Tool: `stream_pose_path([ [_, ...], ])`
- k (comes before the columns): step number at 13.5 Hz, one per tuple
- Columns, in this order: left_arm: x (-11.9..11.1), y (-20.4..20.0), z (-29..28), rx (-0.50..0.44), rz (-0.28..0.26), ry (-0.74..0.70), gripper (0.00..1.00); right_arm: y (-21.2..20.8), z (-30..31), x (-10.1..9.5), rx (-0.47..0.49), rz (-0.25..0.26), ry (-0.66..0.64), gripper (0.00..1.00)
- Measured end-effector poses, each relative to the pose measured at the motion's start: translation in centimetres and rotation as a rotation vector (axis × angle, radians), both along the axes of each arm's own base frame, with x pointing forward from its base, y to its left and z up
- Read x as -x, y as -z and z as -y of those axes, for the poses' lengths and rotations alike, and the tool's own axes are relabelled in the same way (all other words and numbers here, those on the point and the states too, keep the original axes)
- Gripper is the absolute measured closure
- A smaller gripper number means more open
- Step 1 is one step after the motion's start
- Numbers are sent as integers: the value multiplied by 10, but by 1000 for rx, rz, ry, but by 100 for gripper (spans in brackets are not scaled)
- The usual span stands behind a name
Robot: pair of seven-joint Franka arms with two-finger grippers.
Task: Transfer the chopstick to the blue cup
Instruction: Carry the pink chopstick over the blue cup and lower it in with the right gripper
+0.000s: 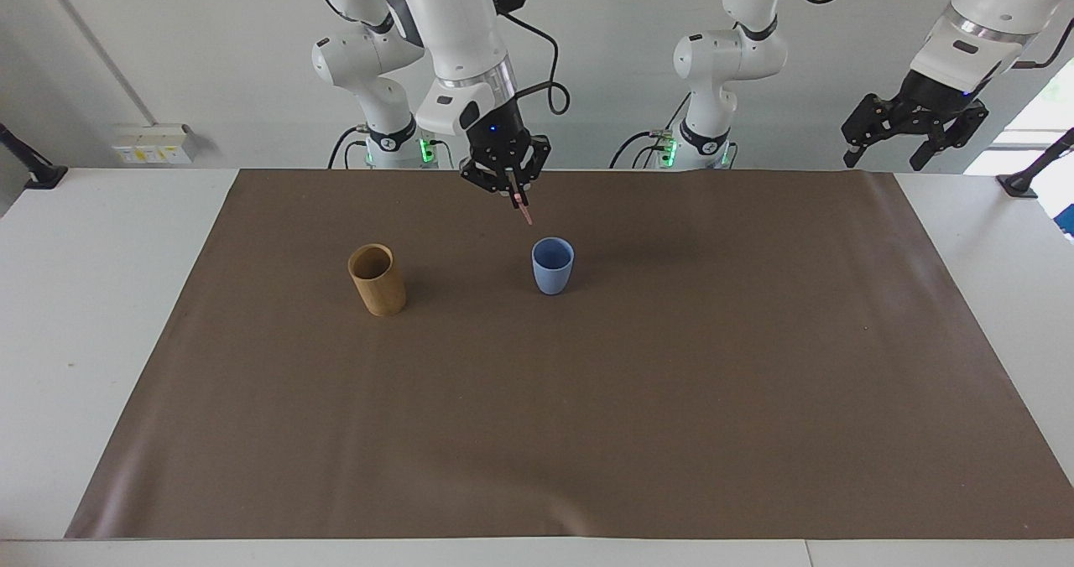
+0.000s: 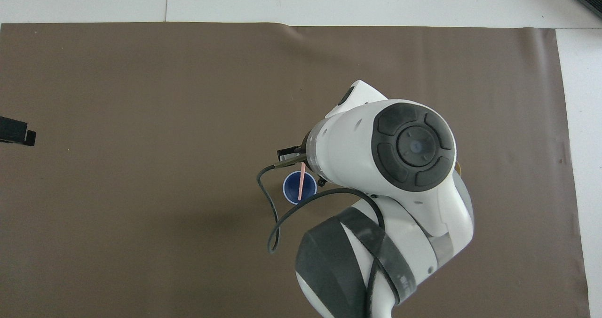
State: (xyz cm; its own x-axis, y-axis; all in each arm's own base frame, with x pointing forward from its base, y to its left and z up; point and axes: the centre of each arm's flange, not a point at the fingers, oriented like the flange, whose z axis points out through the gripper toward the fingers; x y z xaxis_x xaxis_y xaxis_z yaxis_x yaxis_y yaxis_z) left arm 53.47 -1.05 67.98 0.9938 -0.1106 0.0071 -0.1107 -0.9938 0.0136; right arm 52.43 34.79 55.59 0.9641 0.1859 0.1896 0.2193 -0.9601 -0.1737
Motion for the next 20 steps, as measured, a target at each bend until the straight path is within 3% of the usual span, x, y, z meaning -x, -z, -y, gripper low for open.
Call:
stream_pose_path([
  [5, 0, 1, 1, 0, -2, 3, 0, 27, 0, -8, -8, 24, 15, 92],
  [9, 1, 0, 1, 0, -2, 2, 0, 51, 2, -5, 9, -1, 17, 92],
  [10, 1, 0, 0, 0, -2, 2, 0, 54, 2, -4, 11, -4, 16, 87],
  [17, 1, 0, 0, 0, -3, 1, 0, 55, 7, -7, 8, -9, 49, 8],
  [18, 1, 0, 0, 0, -3, 1, 0, 53, 17, -13, 7, -7, 70, 0],
  [20, 1, 0, 0, 0, -3, 1, 0, 40, 51, -28, 14, -23, 126, 0],
])
